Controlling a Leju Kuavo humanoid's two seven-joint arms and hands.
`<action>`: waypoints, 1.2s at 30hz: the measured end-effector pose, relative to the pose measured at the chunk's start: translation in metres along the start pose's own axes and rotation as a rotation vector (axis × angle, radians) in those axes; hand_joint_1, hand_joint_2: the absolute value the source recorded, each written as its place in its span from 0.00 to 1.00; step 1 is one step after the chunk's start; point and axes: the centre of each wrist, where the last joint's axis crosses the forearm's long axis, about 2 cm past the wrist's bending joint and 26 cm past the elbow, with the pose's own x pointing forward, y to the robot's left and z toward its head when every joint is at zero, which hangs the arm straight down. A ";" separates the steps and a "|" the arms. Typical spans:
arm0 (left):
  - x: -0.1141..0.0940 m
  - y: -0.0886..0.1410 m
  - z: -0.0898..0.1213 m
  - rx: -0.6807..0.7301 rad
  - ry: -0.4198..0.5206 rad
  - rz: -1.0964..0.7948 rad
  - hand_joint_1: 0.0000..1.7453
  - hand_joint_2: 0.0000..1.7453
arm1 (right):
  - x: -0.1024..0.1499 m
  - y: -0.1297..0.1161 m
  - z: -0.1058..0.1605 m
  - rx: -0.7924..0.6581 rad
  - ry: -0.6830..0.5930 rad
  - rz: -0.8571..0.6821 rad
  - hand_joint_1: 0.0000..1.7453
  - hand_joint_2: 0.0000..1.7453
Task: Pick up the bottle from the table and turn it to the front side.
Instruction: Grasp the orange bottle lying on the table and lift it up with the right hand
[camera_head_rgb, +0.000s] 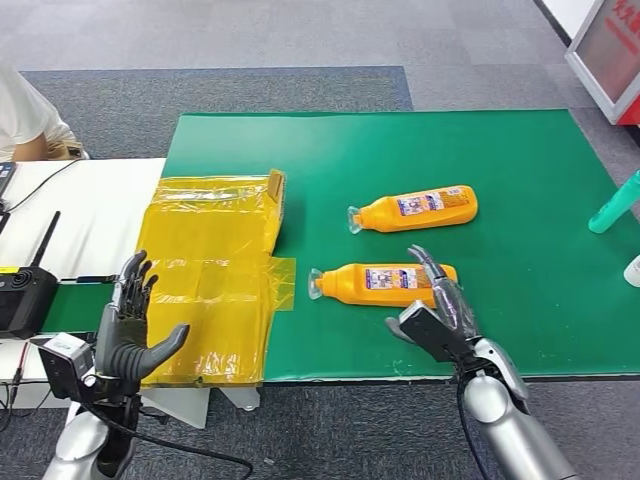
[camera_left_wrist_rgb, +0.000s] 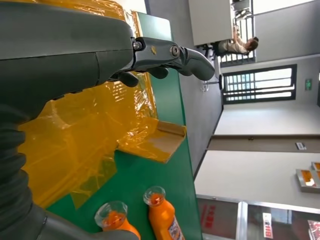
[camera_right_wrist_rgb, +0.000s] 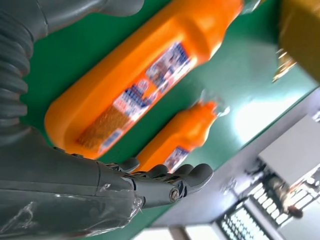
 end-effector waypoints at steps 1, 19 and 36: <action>0.000 0.000 0.000 -0.001 0.002 -0.002 0.00 1.00 | 0.000 -0.001 -0.002 -0.009 0.006 0.037 0.00 1.00; 0.010 -0.010 -0.010 -0.041 -0.030 0.020 0.00 1.00 | -0.033 -0.013 -0.081 0.173 0.215 0.806 0.00 1.00; 0.014 -0.013 -0.014 -0.049 -0.080 0.041 0.00 1.00 | -0.042 -0.020 -0.103 0.357 0.229 0.987 0.00 1.00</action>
